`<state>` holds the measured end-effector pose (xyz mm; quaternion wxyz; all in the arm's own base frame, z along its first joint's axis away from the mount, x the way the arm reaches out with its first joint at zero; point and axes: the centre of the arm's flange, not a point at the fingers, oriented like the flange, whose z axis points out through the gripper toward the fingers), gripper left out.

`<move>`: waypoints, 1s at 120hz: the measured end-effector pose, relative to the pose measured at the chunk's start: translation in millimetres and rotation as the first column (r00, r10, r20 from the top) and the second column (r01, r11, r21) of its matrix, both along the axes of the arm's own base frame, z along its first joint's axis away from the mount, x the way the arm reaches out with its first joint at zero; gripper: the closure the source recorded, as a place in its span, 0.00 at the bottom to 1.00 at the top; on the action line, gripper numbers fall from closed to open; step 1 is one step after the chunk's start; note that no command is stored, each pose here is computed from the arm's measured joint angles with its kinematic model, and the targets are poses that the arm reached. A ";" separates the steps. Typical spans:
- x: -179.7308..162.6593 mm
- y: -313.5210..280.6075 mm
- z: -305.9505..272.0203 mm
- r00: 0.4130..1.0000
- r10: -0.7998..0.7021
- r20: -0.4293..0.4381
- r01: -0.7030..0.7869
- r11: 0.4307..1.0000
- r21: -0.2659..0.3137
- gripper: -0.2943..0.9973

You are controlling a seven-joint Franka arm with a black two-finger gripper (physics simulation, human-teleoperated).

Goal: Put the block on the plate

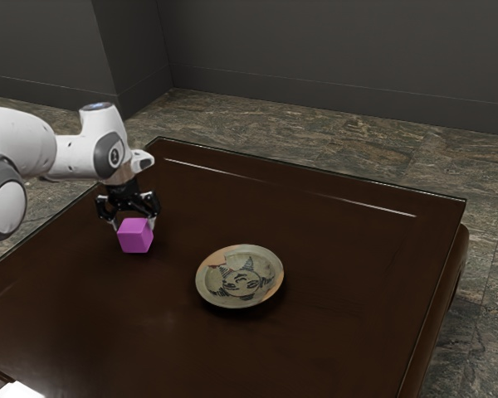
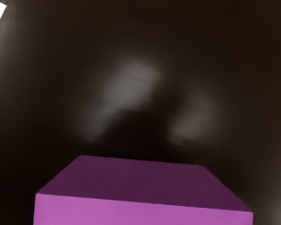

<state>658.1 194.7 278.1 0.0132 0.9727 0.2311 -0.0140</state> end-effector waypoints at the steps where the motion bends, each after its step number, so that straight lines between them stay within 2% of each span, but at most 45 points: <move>1: 0.0 0.1 -0.4 1.000 0.000 0.000 0.000 1.000 0.000 0.23; 18: -1.4 0.6 -5.3 1.000 0.005 -0.002 -0.005 1.000 -0.005 0.25; 42: -2.0 0.7 -9.1 1.000 0.014 0.001 -0.014 1.000 -0.014 0.39; 58: -1.3 0.8 -8.8 1.000 0.016 0.007 -0.016 1.000 -0.011 0.42; 88: 4.0 -2.6 16.2 1.000 0.001 0.030 -0.001 1.000 0.007 0.51; 104: 23.6 -59.2 41.4 0.994 -0.099 0.038 0.099 0.995 0.009 0.53; 120: 32.4 -174.1 55.4 0.965 -0.262 0.013 0.261 0.965 0.008 0.54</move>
